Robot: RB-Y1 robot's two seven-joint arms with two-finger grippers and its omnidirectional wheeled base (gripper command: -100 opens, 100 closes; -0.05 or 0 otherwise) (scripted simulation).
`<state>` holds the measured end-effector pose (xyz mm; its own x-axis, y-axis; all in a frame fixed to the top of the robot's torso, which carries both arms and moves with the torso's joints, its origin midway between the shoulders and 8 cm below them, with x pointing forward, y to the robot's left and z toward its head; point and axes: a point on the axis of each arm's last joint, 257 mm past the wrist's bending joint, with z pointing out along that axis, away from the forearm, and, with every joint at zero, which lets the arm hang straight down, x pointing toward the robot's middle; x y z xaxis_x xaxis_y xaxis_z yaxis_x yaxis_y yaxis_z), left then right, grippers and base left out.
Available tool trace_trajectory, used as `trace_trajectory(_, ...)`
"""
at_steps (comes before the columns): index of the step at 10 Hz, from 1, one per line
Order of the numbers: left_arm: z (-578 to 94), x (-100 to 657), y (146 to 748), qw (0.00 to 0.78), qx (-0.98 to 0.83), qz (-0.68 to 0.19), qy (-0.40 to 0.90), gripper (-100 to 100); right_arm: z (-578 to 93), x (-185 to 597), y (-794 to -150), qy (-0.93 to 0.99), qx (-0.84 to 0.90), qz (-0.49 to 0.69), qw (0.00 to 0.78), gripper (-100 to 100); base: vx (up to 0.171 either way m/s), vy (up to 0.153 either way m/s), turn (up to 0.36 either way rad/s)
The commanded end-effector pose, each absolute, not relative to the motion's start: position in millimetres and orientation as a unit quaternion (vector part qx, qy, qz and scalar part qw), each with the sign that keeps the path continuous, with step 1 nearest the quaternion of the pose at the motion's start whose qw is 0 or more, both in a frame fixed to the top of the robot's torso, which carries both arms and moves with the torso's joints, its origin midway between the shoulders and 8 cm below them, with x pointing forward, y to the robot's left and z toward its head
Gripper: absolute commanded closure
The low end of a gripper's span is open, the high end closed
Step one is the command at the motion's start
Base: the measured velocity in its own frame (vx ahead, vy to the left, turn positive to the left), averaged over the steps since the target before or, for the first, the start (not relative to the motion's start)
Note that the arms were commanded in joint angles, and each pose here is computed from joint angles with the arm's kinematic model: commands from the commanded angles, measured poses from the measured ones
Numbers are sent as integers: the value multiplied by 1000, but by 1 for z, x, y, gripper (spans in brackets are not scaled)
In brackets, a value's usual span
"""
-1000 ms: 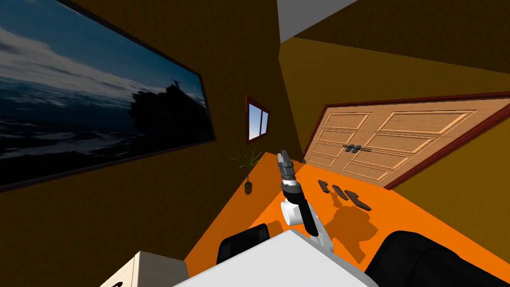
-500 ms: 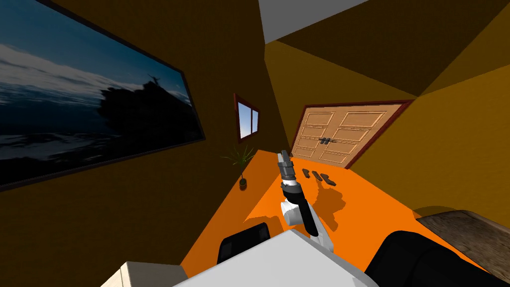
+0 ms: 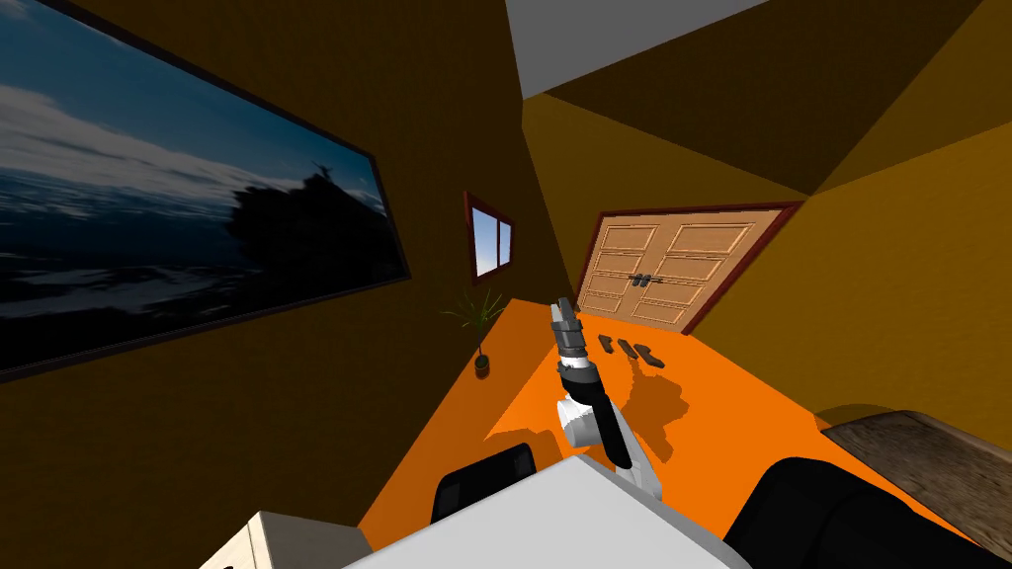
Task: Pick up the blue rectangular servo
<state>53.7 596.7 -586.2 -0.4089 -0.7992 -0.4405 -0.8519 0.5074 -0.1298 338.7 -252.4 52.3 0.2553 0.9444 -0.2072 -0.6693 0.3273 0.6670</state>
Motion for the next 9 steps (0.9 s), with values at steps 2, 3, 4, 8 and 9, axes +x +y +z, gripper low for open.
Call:
trace_trajectory(2, -586, 54, 597, 229, -493, 57, 837, 0, 52, 339, -252, 298, 230, 532, 758, 0, 0, 0, 0)
trace_trajectory(3, -583, 53, 596, 230, -483, 54, 843, 100, 52, 339, -252, 298, 230, 532, 758, 0, 89, -8, 253)
trace_trajectory(4, -581, 53, 597, 231, -475, 52, 848, 100, 52, 339, -252, 299, 231, 532, 758, 0, 162, -33, 309)
trace_trajectory(8, -572, 51, 597, 232, -440, 43, 866, 100, 52, 339, -252, 299, 230, 532, 758, 0, 167, -34, 253)
trace_trajectory(9, -572, 51, 596, 233, -439, 42, 867, 0, 52, 339, -252, 298, 230, 532, 758, 0, 15, -5, -11)
